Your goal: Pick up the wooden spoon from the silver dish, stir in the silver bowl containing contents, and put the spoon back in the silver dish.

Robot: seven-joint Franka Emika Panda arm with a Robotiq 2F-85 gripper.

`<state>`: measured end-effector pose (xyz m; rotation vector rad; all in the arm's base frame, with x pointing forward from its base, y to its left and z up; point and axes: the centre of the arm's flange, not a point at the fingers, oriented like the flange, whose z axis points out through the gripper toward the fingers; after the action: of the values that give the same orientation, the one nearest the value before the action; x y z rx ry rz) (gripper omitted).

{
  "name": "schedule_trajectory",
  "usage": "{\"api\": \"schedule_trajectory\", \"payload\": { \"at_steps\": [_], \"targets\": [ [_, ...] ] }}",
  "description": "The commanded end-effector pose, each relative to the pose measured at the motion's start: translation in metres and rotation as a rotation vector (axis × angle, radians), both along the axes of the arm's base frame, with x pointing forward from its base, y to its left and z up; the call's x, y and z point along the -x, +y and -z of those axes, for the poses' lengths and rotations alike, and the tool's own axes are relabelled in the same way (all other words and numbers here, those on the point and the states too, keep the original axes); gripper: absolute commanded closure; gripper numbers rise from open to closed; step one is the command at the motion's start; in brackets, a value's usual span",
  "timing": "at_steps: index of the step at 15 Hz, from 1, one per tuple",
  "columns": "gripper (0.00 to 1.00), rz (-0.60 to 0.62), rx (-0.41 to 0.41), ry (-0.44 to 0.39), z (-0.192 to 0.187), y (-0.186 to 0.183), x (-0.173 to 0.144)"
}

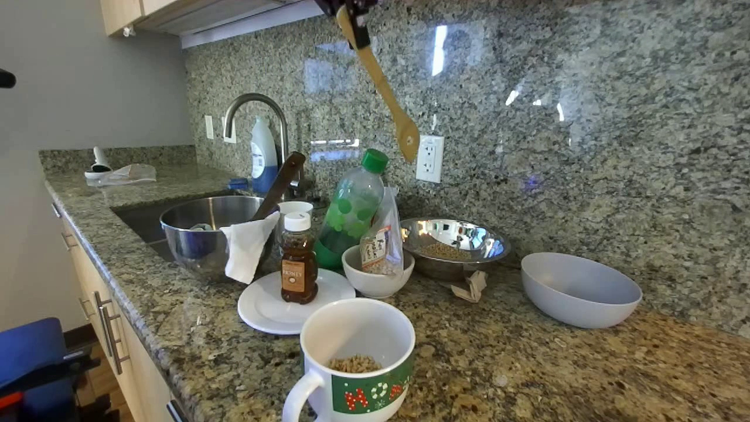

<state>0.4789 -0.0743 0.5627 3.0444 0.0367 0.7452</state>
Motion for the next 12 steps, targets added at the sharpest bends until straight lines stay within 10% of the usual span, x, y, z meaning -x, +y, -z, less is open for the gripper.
{"api": "schedule_trajectory", "payload": {
  "at_steps": [1, 12],
  "targets": [
    [0.94, 0.046, 0.058, -0.008, 0.029, 0.005, -0.040],
    [0.94, 0.088, 0.200, 0.094, 0.132, 0.001, -0.071]
  ]
}}
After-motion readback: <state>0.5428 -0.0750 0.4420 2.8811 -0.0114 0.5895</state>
